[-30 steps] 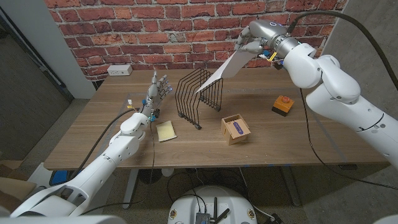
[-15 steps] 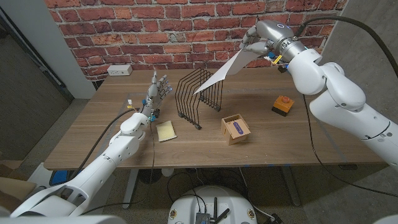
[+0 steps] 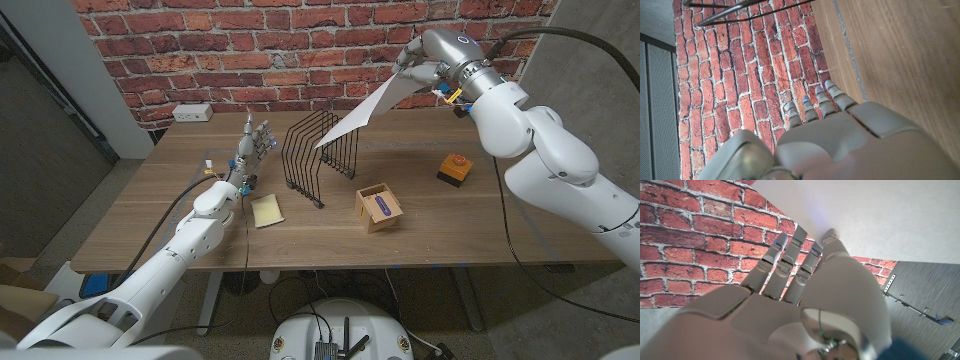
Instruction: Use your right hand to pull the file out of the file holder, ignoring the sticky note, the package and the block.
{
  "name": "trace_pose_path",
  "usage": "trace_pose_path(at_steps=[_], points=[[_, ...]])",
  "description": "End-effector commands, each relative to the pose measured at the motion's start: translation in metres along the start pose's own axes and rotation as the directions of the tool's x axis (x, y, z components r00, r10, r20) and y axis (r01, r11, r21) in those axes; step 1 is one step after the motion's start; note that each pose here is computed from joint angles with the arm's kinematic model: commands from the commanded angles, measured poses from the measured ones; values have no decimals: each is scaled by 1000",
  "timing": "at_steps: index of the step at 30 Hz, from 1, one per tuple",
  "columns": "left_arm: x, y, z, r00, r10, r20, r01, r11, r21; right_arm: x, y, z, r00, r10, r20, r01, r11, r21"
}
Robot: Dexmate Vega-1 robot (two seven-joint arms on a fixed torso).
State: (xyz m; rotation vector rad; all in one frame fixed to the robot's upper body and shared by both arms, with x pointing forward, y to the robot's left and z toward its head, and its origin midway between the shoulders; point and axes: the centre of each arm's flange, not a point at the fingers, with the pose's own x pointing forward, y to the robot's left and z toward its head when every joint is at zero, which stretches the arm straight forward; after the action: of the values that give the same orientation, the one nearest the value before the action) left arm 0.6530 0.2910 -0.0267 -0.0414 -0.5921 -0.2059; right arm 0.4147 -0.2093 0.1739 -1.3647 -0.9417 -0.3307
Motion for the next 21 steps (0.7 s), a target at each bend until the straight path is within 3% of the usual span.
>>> trace_pose_path(at_steps=[1,13,21], points=[[0,0,0,1000,0,0,0,1000,0,-14,-6,-4,996,-69,-56,70,998,5],[0,0,0,1000,0,0,0,1000,0,-29,-3,-5,974,-150,-168,151,988,-6],[0,0,0,1000,0,0,0,1000,0,-40,4,-7,947,-199,-252,200,980,-25]])
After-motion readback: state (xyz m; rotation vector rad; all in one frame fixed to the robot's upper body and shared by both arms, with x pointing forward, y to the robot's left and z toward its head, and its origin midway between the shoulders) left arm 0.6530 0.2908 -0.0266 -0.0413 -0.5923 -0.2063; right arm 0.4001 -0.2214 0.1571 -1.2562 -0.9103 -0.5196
